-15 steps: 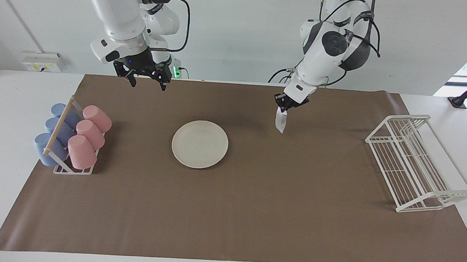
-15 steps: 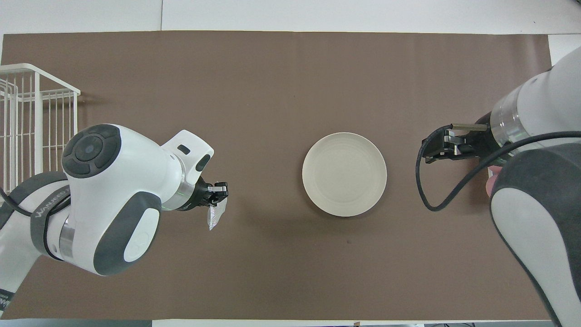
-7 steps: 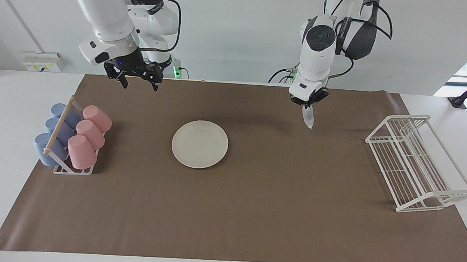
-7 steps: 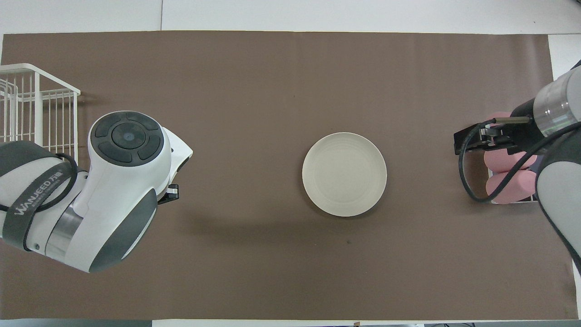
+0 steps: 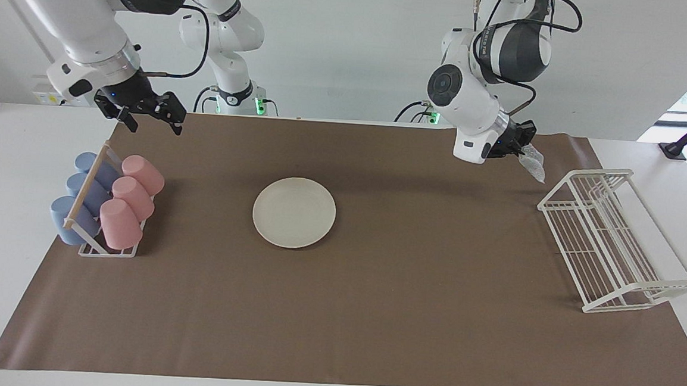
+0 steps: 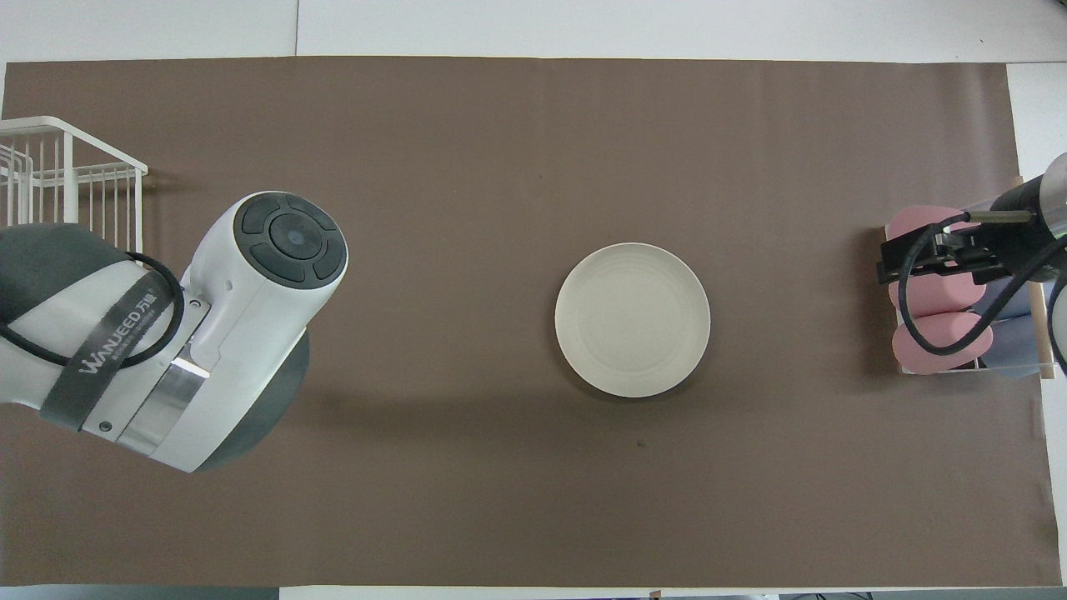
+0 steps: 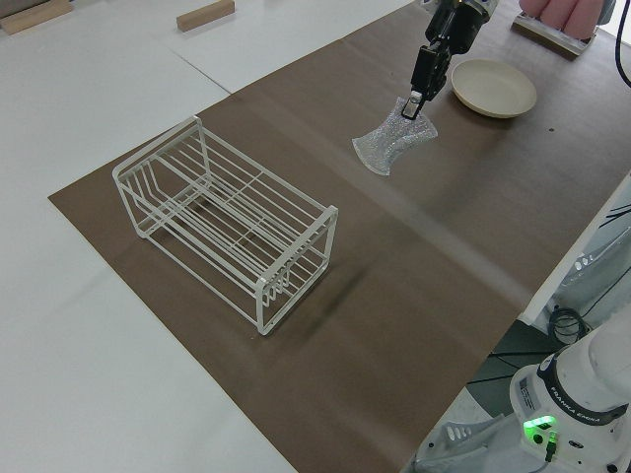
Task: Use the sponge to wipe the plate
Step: 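Carry the sponge into the wire basket with the left gripper and release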
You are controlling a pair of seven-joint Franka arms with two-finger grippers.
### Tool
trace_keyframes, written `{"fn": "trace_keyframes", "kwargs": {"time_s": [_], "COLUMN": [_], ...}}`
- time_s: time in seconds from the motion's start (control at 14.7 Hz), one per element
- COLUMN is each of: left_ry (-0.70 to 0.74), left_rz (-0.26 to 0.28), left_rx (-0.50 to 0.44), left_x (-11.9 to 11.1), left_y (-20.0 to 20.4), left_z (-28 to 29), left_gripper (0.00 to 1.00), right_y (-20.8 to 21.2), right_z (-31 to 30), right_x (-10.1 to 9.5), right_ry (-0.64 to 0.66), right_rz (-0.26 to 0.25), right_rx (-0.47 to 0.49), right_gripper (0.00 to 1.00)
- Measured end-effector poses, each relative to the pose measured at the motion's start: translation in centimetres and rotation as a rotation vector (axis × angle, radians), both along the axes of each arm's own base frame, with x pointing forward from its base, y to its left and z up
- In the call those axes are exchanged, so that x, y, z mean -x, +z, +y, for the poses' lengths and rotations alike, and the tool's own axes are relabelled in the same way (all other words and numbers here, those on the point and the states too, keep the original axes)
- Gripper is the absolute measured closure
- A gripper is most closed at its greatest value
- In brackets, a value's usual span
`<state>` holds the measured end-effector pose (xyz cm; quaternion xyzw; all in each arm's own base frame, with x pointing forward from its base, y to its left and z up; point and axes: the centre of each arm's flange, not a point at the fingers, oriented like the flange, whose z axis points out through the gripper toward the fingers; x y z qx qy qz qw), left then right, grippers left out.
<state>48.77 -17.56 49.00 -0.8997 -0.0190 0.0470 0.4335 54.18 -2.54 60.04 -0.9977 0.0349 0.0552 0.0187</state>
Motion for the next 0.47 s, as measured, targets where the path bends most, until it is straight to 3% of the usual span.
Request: {"fn": "trace_keyframes", "kwargs": {"time_s": [0.27,0.47], "left_ry": [-0.016,-0.026], "left_rz": [-0.047,-0.039], "left_rx": [-0.174,-0.293], "left_x": [-2.3,-4.6], "left_y": [-0.2,-2.3], "left_z": [3.0,5.4], "left_gripper": [0.96,0.96], "right_y": [0.1,0.4], "right_z": [0.7,0.2], "right_x": [-0.2,-0.5], "right_ry": [0.034,0.066], "right_rz": [-0.014,-0.048], "right_rx": [-0.002,-0.003], "right_gripper": [0.00,0.00]}}
